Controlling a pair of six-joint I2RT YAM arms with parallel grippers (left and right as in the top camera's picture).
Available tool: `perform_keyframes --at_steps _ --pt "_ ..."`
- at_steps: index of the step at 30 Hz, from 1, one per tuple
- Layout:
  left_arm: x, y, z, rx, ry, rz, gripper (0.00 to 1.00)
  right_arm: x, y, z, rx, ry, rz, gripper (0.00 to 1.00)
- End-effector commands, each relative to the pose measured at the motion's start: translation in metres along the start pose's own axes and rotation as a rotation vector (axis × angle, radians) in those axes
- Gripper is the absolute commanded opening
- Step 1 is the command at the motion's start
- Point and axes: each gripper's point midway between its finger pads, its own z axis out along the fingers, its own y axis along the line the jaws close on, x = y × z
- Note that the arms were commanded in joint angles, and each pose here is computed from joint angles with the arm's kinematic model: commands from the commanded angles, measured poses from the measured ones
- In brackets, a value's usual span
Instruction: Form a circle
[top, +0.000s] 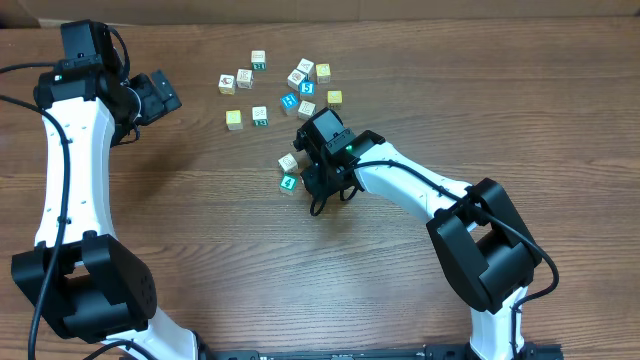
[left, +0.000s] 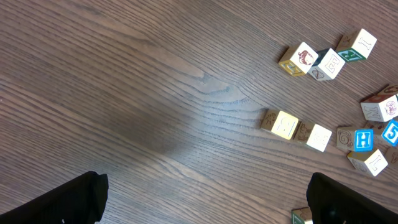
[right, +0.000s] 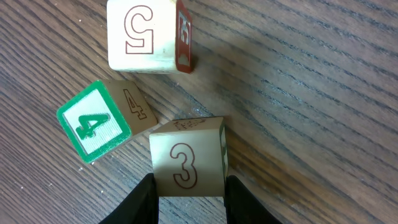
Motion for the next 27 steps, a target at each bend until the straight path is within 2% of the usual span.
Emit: perform_keyframes --at_steps 1,27 --pt "0.0008 -0.0013 0.0024 0.002 0.006 -0.004 0.99 0.009 0.0012 0.011 0.001 0.032 -0.008 0.3" --pt "0.0009 -0.0012 0.0024 0.002 0.006 -0.004 1.0 0.0089 0.0049 0.0112 -0.006 0.031 -0.056 0.3"
